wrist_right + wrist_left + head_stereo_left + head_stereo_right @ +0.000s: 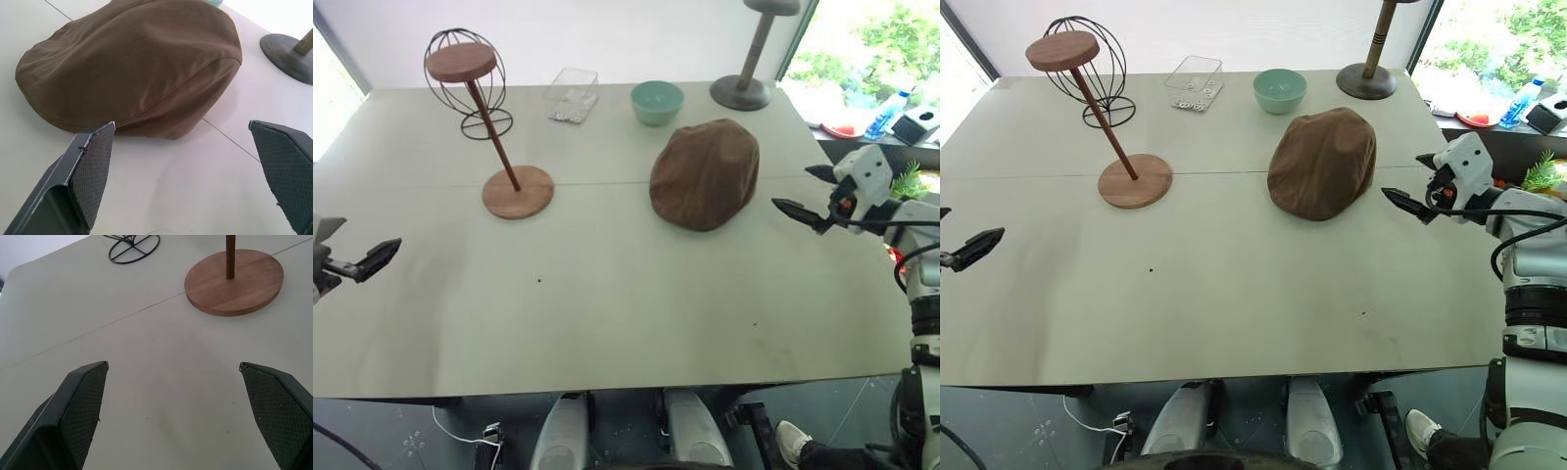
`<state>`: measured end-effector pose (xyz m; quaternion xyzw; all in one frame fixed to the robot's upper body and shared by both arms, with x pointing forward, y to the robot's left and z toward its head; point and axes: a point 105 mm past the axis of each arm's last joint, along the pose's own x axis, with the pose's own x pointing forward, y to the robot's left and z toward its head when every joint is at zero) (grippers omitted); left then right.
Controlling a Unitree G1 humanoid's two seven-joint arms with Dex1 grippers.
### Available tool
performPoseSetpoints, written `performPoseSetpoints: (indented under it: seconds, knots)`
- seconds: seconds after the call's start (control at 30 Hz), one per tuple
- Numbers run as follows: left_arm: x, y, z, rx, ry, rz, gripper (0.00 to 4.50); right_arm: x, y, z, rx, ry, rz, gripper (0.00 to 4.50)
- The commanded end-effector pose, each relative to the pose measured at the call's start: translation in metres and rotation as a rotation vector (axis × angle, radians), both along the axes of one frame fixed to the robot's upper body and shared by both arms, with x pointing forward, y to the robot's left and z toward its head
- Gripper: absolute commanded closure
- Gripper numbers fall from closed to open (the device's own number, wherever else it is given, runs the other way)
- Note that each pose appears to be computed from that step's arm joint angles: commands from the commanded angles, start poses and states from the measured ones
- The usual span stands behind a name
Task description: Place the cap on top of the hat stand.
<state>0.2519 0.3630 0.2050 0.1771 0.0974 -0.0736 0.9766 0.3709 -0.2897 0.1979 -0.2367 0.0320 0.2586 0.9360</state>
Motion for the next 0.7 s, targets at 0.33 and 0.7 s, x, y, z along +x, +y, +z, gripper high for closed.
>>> performPoseSetpoints:
  seconds: [0.33,0.7]
  knots:
    - [-0.001,-0.002,0.02,-0.002,-0.075,-0.01,0.0,0.003,0.0,0.017,-0.035,-0.069,-0.012,0.01]
    - [0.008,-0.025,0.036,-0.064,-0.065,-0.136,0.0,0.006,-0.001,0.032,-0.127,-0.075,-0.037,0.01]
